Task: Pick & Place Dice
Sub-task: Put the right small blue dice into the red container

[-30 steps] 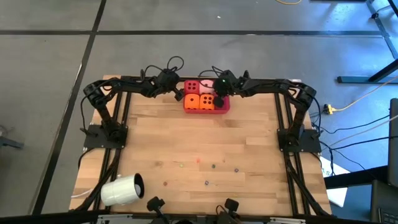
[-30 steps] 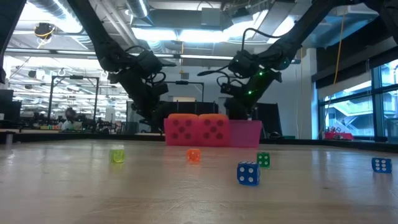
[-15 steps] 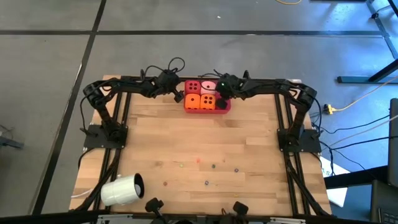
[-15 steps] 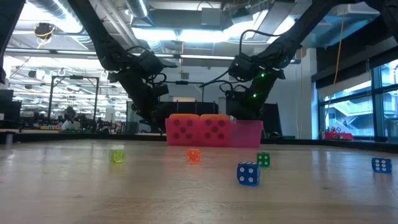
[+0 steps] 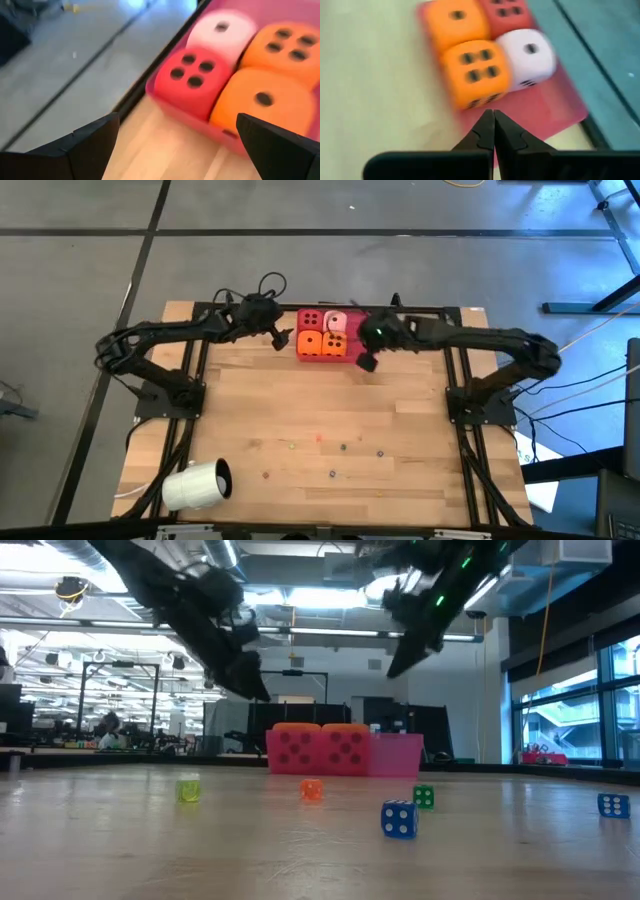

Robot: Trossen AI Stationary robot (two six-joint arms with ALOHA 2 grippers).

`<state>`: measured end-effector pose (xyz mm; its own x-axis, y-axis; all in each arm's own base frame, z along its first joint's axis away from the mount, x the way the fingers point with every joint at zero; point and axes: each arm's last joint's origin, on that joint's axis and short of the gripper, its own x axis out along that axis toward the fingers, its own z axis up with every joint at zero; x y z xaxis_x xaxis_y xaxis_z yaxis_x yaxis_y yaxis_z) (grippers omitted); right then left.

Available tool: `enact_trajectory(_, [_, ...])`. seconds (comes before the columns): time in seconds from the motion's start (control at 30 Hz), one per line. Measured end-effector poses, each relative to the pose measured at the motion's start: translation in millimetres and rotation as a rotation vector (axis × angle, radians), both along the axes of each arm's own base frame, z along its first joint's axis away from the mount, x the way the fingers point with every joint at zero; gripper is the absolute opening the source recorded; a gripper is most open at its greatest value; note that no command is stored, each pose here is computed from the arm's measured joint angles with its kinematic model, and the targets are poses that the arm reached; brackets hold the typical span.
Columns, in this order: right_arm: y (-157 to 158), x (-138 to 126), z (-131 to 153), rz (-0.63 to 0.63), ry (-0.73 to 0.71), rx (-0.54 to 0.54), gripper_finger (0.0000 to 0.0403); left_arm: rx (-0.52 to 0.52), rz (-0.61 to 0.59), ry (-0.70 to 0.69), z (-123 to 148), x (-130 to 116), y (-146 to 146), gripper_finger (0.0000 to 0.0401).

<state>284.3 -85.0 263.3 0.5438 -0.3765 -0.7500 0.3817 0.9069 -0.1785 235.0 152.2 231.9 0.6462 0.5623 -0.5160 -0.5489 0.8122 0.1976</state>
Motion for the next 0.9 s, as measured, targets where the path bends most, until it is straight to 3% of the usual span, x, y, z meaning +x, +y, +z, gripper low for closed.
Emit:
enact_trajectory(0.23, [68,-23,17,0.061,0.038,0.104,0.0000,0.058,-0.071,-0.070,9,-11,-27,0.0400])
enact_trajectory(0.4, [119,-29,12,0.076,0.061,0.082,0.0000,0.051,-0.109,-0.098,8,-11,-40,0.0400])
enact_trajectory(0.63, [179,-41,2,0.070,0.018,0.254,0.0002,0.065,-0.178,-0.144,12,-3,-55,0.0400])
enact_trajectory(0.9, [220,-38,-28,0.149,0.171,0.384,0.0074,0.047,-0.196,-0.181,14,1,-63,0.0400])
